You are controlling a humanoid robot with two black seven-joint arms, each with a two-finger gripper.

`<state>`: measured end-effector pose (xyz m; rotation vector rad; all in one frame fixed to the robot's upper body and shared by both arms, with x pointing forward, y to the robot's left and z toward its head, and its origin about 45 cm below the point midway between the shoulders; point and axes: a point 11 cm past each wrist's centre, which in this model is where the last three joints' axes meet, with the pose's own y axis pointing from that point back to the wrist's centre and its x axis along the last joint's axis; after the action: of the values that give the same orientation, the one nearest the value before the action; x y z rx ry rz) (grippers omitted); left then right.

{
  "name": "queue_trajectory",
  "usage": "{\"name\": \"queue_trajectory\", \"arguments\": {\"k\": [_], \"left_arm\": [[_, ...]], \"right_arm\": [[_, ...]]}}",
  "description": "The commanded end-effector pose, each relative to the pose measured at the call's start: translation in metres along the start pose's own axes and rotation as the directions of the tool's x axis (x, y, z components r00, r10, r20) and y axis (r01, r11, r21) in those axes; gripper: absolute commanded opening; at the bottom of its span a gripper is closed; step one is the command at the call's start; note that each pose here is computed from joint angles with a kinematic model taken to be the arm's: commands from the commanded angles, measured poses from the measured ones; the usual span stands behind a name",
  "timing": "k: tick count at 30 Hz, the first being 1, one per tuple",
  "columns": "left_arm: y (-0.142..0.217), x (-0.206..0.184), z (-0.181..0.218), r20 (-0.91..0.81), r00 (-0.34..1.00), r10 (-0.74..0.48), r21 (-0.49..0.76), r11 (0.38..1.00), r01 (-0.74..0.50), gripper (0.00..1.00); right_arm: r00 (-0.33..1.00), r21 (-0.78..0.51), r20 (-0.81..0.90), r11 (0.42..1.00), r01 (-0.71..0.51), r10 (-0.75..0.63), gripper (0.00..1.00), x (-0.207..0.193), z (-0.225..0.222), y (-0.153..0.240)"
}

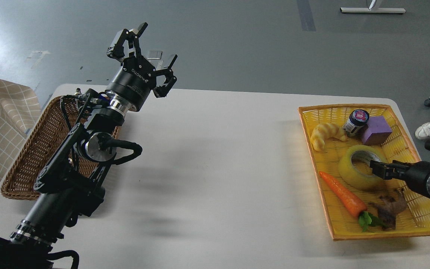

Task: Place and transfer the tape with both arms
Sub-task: 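Grasp the yellow tape roll with the right gripper and lift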

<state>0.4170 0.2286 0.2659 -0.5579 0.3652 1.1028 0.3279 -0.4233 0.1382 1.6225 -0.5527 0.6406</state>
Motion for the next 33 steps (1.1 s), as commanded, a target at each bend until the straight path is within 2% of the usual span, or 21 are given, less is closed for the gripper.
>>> {"name": "queue_trajectory", "arguments": {"k": [1, 5, 8, 11, 21, 24, 30, 33], "left_arm": [[0.001, 0.001, -0.001, 0.000, 1.000, 0.002, 0.001, 1.000, -0.002, 0.98], [0.001, 0.001, -0.001, 0.000, 1.000, 0.002, 0.001, 1.000, -0.002, 0.98], [0.001, 0.001, 0.000, 0.001, 1.000, 0.005, 0.001, 1.000, -0.005, 0.98], [0.001, 0.001, 0.001, 0.003, 1.000, 0.004, 0.000, 1.000, -0.004, 0.98], [0.003, 0.004, 0.000, 0.004, 1.000, 0.009, 0.002, 1.000, -0.009, 0.98], [0.004, 0.005, -0.002, 0.001, 1.000, 0.013, 0.005, 1.000, -0.013, 0.98], [0.004, 0.004, -0.003, -0.001, 1.000, 0.013, 0.006, 1.000, -0.013, 0.98], [0.004, 0.004, -0.003, -0.001, 1.000, 0.016, 0.006, 1.000, -0.016, 0.98]], "right_arm": [[1.000, 0.000, -0.001, 1.000, 0.000, 0.000, 0.48, 0.000, 0.001, 0.000], [1.000, 0.009, -0.002, 1.000, -0.001, 0.001, 0.31, 0.001, 0.000, 0.001], [1.000, 0.018, -0.006, 1.000, -0.006, 0.006, 0.24, 0.006, -0.001, 0.001], [1.000, 0.029, -0.010, 1.000, -0.009, 0.009, 0.20, 0.010, -0.003, 0.001], [0.999, 0.075, 0.002, 0.997, -0.035, 0.035, 0.20, 0.021, -0.013, 0.005], [0.996, 0.097, 0.010, 0.992, -0.084, 0.083, 0.20, 0.040, -0.014, 0.019], [0.968, 0.155, 0.014, 0.956, -0.248, 0.249, 0.20, 0.117, -0.027, 0.045], [0.941, 0.202, 0.013, 0.921, -0.334, 0.338, 0.20, 0.161, -0.045, 0.056]]}}
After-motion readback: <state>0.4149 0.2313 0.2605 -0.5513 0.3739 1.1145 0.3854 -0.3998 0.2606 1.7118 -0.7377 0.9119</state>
